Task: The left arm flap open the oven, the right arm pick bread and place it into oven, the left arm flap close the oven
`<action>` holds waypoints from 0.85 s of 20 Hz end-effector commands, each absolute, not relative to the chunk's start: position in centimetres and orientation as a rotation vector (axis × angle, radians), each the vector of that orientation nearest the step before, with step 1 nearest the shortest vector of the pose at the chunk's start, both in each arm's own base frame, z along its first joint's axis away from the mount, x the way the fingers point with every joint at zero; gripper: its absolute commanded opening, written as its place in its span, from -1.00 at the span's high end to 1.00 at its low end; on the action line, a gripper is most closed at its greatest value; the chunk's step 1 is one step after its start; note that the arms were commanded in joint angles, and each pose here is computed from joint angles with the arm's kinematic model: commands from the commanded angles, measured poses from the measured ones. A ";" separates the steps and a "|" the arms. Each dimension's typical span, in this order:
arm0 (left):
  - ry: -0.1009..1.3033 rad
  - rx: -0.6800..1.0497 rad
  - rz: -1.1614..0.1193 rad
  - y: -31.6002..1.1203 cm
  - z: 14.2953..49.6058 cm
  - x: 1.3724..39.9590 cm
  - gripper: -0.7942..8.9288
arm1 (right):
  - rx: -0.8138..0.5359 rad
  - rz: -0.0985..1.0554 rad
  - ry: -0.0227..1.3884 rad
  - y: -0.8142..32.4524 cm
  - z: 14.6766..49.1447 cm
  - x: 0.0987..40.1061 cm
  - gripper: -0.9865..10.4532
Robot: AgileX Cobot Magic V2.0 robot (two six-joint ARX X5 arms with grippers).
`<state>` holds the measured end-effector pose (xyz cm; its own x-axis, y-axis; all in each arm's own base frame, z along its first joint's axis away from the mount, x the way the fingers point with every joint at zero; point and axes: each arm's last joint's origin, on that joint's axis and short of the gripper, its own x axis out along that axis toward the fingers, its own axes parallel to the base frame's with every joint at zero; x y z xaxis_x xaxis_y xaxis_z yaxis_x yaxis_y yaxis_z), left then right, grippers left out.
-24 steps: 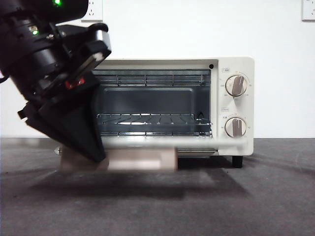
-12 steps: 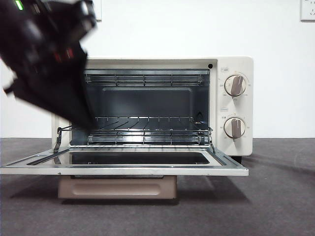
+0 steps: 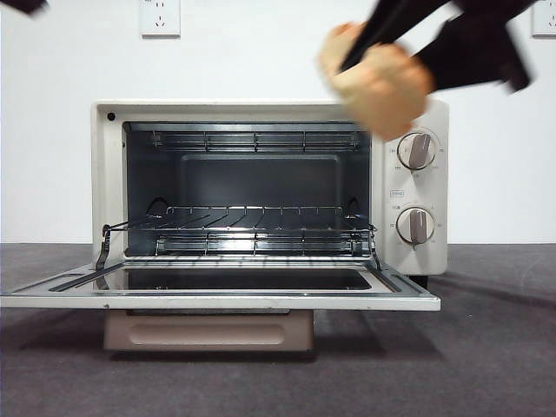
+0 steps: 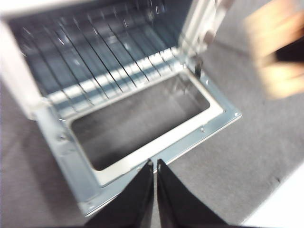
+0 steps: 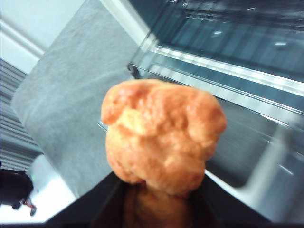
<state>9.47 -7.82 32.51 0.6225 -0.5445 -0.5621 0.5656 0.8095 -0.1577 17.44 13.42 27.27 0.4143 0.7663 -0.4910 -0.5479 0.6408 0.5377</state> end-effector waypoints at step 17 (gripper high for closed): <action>0.515 -0.081 -0.612 -4.1 34.6 4.9 0.80 | 0.357 0.526 0.747 21.4 24.0 27.1 0.57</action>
<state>5.04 -4.09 33.95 0.6885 -0.5574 -0.4639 0.5212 0.8251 -0.2179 26.87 20.87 23.82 0.6118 0.5629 -0.5557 -0.3305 0.8202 0.4670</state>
